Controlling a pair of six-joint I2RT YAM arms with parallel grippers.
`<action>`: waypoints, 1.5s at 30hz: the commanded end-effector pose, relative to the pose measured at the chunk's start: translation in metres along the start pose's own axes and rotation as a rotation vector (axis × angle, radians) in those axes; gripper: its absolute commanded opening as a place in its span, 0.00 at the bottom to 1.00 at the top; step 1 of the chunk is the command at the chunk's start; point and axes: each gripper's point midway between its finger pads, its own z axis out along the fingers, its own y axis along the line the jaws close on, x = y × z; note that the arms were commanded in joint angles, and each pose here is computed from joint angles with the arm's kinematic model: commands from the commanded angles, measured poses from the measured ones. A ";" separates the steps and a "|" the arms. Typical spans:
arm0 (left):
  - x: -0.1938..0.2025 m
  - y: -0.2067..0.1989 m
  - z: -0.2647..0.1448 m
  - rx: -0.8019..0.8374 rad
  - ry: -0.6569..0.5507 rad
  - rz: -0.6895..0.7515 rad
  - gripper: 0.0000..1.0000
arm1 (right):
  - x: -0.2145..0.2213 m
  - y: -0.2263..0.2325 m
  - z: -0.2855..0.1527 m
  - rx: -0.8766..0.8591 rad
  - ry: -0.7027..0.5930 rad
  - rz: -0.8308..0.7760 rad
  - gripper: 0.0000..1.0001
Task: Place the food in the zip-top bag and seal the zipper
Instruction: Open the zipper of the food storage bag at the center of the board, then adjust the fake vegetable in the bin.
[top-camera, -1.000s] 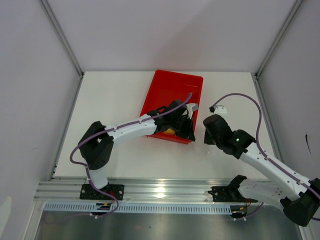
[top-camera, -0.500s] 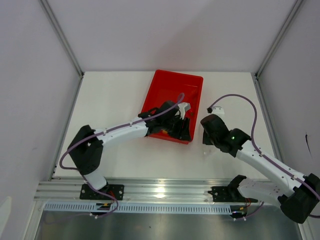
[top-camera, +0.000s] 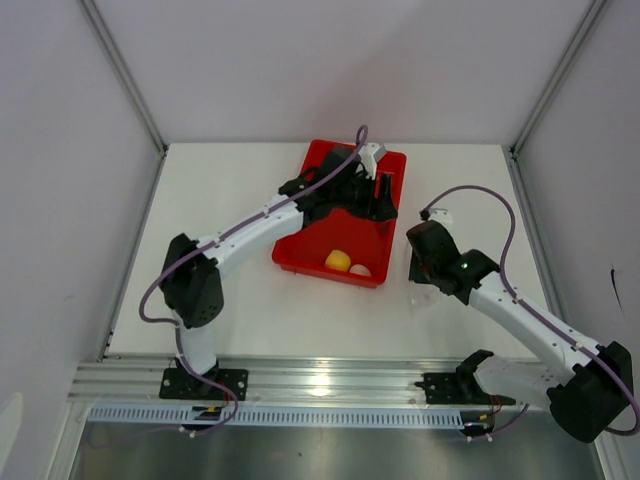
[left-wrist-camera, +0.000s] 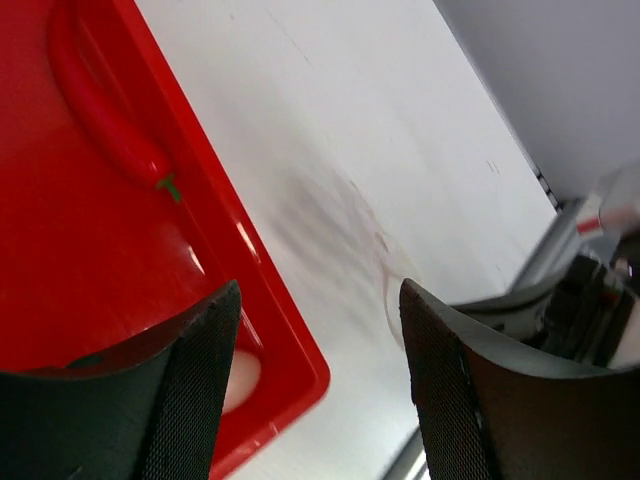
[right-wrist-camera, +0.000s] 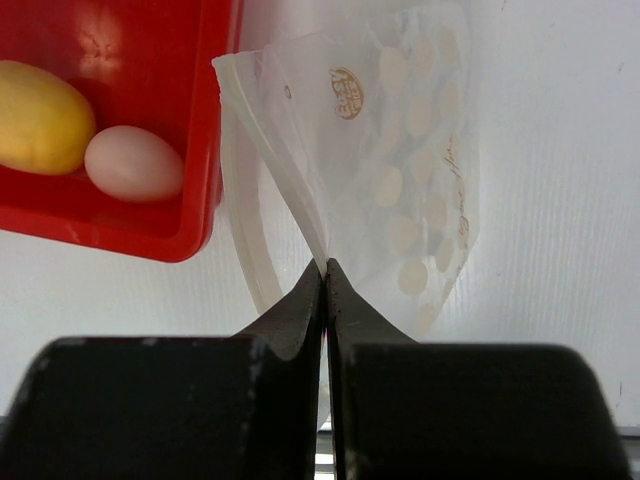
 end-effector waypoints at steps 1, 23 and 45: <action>-0.011 0.019 0.017 -0.064 0.012 0.055 0.68 | -0.013 0.001 0.005 -0.010 -0.024 0.008 0.00; -0.045 0.116 0.103 -0.096 -0.001 -0.115 0.59 | -0.034 -0.021 -0.002 -0.062 -0.042 0.084 0.00; 0.004 0.133 0.145 -0.130 0.110 -0.291 0.67 | -0.024 -0.019 0.006 -0.087 -0.048 0.089 0.00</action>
